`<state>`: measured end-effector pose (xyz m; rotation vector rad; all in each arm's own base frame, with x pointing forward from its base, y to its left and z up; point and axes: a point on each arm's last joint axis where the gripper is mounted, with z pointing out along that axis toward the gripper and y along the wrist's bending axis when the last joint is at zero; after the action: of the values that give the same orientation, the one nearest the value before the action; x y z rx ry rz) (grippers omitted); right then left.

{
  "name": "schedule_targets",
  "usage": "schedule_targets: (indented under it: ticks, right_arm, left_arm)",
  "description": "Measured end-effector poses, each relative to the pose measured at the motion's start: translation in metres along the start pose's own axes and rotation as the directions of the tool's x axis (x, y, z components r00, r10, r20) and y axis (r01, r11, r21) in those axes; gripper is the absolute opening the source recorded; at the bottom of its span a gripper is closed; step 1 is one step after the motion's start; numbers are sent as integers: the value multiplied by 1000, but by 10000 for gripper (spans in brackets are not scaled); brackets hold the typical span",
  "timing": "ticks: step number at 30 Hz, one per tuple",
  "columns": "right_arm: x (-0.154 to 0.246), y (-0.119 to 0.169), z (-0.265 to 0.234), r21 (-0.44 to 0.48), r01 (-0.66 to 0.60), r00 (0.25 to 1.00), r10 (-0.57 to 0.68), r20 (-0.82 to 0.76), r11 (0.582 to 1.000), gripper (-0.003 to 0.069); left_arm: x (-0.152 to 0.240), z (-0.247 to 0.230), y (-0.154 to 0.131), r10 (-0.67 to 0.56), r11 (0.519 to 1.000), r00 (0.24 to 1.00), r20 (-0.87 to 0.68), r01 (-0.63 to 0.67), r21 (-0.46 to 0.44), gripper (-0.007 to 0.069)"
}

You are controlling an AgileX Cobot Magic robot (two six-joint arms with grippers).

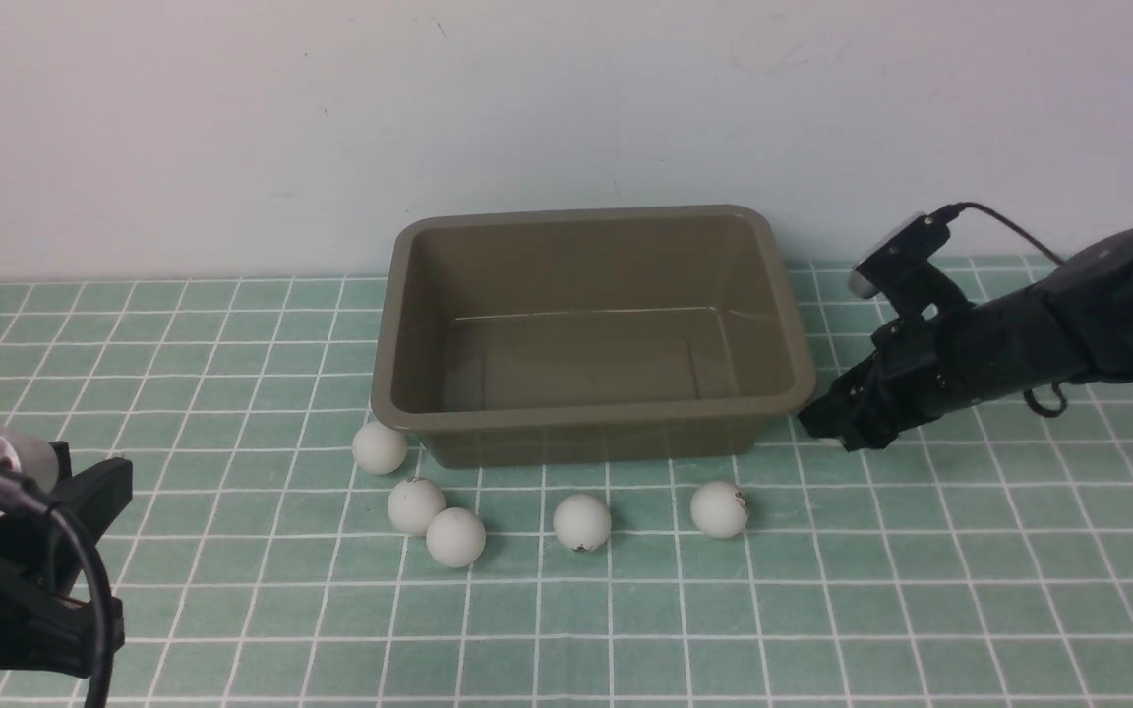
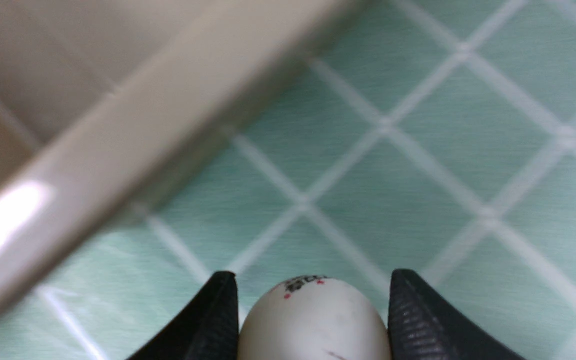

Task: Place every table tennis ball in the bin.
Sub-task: Use the right arm to clamp the table tennis ball closest to it, then use the right arm to put the table tennis ball into the box

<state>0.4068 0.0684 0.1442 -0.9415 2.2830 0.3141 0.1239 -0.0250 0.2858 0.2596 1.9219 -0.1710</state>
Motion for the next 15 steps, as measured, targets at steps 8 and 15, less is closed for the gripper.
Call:
schedule_targets:
  ticks: [8,15]
  right_arm:
    - [-36,-9,-67,120,17,989,-35,146,993,350]
    - [-82,32,-57,-122,71,964,-37,262,990,350]
  left_arm:
    - [0,0,0,0,1000,1000,0,0,0,230]
    - [0,0,0,3,1000,1000,0,-3,0,230]
